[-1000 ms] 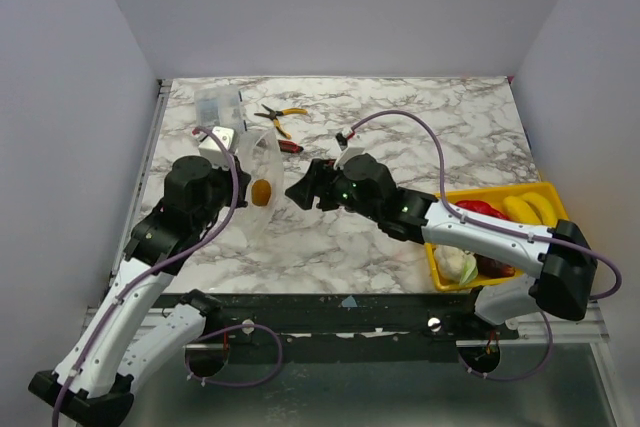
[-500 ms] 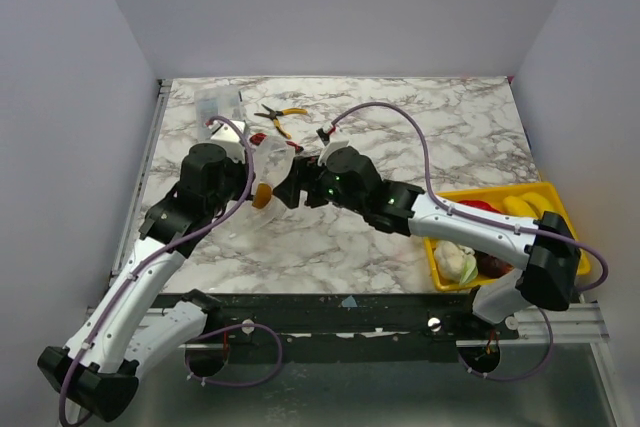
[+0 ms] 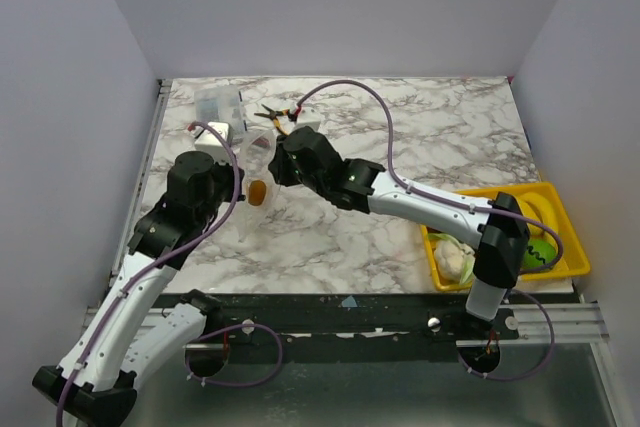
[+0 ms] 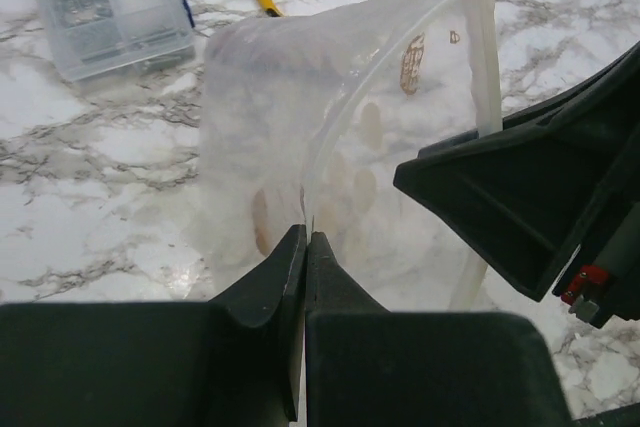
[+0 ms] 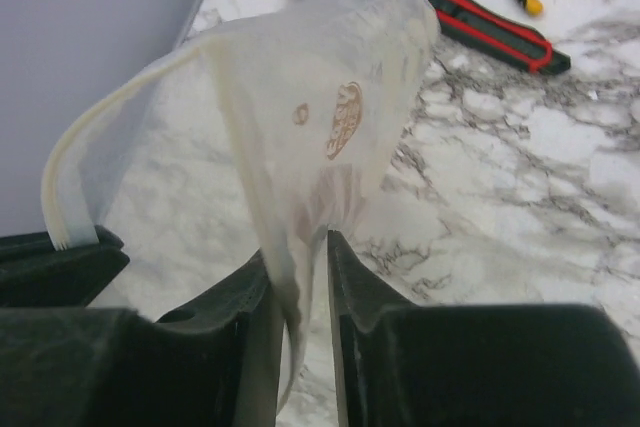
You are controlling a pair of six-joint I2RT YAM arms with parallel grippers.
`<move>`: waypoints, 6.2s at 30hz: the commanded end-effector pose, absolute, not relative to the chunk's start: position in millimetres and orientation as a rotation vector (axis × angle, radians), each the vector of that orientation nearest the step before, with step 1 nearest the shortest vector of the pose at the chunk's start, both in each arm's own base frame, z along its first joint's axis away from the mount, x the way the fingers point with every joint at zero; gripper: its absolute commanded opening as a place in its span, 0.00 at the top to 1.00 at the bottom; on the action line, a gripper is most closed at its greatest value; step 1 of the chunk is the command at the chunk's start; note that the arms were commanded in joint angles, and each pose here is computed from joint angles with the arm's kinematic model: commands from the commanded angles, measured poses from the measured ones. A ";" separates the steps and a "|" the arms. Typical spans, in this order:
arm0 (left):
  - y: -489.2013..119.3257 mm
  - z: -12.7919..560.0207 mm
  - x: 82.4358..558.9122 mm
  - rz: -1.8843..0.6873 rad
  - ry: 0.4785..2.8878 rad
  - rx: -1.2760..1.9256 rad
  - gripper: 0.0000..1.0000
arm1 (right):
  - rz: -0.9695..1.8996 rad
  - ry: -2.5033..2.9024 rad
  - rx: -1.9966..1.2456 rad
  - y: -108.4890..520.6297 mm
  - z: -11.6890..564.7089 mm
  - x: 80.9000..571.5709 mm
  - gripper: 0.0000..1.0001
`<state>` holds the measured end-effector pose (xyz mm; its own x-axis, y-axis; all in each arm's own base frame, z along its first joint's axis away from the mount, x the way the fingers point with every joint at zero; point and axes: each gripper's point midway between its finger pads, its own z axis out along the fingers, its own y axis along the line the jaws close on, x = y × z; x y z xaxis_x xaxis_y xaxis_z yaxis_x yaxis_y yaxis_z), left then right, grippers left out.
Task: Place the food in the zip-top bag and seal the zipper
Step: Adjust the zipper food storage bag at the center of the board, then pick up the fake fruit from the bin, then place the fake fruit in the zipper food storage bag.
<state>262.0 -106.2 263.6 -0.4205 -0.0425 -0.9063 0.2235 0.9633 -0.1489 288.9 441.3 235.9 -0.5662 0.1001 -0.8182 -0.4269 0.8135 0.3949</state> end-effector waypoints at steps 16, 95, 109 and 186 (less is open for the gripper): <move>-89.3 271.1 267.9 -0.230 1.950 0.025 1.00 | 0.746 1.959 -0.342 482.6 245.7 278.8 0.85; -112.8 243.4 272.3 -0.329 2.092 0.104 1.00 | -0.330 2.049 1.405 -61.5 134.5 196.3 0.72; -117.2 242.9 271.2 -0.355 2.097 0.127 1.00 | 0.642 2.130 0.731 63.1 212.4 272.4 0.99; -110.1 250.4 270.0 -0.345 2.057 0.095 1.00 | 0.858 2.182 -0.131 402.5 228.5 254.8 0.19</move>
<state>267.5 -111.3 244.4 -0.5040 -0.0638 -0.8614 0.2192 0.9552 -0.1990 266.3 425.7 230.8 -0.6971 0.1762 -0.6949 -0.3620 0.7501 0.5534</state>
